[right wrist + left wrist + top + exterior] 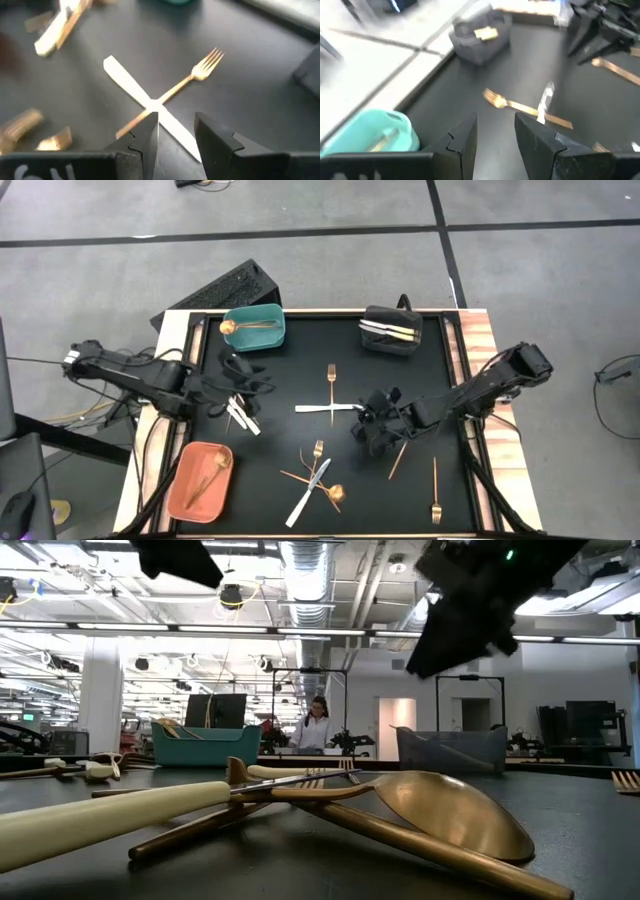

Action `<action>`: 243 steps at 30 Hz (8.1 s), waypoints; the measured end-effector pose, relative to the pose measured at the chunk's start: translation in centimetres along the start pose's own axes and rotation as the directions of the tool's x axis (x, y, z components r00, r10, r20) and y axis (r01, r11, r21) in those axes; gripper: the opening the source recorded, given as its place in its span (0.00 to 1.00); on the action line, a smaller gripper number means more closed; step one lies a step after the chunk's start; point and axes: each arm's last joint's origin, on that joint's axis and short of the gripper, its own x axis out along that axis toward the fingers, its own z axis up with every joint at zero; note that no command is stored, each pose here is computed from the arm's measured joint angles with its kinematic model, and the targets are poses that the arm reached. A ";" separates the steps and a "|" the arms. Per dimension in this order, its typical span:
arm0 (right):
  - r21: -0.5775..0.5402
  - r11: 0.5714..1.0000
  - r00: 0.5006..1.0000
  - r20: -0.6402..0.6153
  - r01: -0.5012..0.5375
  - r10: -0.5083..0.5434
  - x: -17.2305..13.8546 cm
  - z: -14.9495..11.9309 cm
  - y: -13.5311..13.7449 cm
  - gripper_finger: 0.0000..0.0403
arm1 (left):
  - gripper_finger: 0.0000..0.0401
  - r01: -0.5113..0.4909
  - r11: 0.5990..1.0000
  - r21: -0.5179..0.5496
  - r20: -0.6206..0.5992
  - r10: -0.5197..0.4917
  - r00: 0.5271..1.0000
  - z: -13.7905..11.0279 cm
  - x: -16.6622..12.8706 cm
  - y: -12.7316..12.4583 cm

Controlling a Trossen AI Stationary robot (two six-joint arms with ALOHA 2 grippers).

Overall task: Sort silverware by color (type)
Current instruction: Put the yellow table knife into the black bin

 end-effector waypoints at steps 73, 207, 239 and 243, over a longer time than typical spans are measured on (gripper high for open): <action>-0.160 0.971 0.979 -0.135 -0.176 0.156 -1.9 0.2 -0.1 0.34 | 0.30 0.219 0.942 -0.254 0.347 -0.123 0.930 -10.9 5.5 -0.7; 0.143 0.922 0.820 0.519 -0.361 0.240 -2.0 -2.0 0.7 0.44 | 0.06 0.272 0.953 -0.131 0.339 -0.215 0.916 -11.4 14.2 -8.7; 0.327 0.766 0.659 0.734 -0.553 0.162 5.6 -1.6 3.7 0.44 | 0.06 0.073 0.988 0.139 0.534 -0.137 0.835 -7.0 13.2 -10.2; 0.336 0.699 0.632 0.745 -0.631 0.213 6.0 -0.9 3.3 0.44 | 0.05 0.040 0.981 0.190 0.540 -0.138 0.830 -7.0 13.0 -10.4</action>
